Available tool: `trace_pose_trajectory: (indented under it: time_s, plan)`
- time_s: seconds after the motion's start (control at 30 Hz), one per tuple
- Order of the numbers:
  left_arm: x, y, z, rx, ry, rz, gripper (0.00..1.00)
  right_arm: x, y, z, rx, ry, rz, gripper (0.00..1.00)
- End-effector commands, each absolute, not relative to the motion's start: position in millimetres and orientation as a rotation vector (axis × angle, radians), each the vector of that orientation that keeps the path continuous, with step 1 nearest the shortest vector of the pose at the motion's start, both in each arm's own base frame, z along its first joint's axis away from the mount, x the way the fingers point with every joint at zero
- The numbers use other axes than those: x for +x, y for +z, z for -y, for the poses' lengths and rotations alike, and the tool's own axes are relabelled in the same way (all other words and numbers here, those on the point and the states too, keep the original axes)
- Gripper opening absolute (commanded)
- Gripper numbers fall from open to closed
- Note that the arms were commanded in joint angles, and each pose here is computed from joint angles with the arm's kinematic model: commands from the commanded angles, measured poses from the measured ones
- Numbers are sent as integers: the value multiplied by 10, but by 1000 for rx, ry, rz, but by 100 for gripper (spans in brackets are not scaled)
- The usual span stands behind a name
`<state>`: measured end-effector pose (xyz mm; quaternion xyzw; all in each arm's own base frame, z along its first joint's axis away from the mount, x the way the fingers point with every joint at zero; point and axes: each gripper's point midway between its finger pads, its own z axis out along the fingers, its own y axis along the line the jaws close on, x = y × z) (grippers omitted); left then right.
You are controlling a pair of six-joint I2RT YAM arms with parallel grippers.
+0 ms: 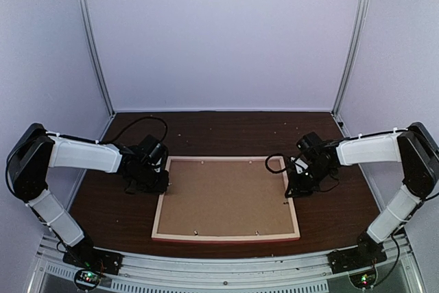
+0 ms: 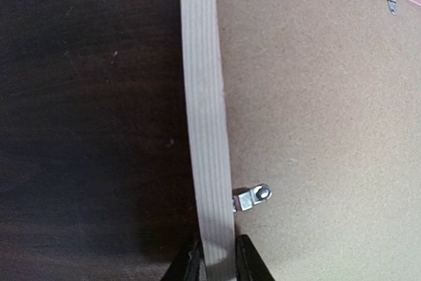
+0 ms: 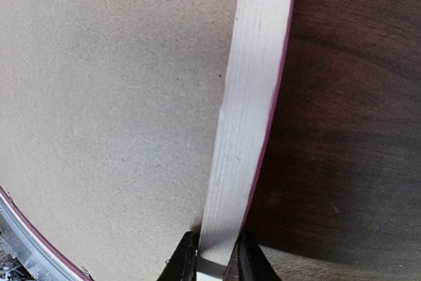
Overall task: Put the photo into the frame
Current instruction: Position the photo frame at the center of the board.
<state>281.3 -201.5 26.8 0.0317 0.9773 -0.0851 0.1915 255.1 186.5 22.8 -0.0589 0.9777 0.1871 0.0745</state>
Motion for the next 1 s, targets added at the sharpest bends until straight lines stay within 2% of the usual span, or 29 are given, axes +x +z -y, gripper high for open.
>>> trace_pose_trajectory:
  time_s: [0.0, 0.07, 0.27, 0.43, 0.57, 0.87, 0.97]
  plan:
    - [2880, 376, 2015, 123, -213, -2712, 25, 2681, 86, -1750, -134, 468, -2942, 17]
    - [2893, 402, 2009, 131, -202, -2705, 32, 2738, 90, -1720, -113, 456, -2936, 14]
    - [2967, 605, 1960, 170, -149, -2657, 62, 2916, 88, -1687, -72, 443, -2913, 9]
    - [2994, 854, 2130, 297, -246, -2586, 81, 3136, 84, -1721, -44, 460, -2886, 8]
    - [2886, 997, 2493, 515, -330, -2512, 85, 3326, 104, -1766, -28, 485, -2865, 7]
    - [2306, 1166, 3474, 1064, -513, -2246, 86, 3564, 154, -1872, -33, 534, -2843, 6]
    - [2119, 1081, 3719, 1225, -513, -2186, 85, 3565, 182, -1866, -37, 535, -2839, 10]
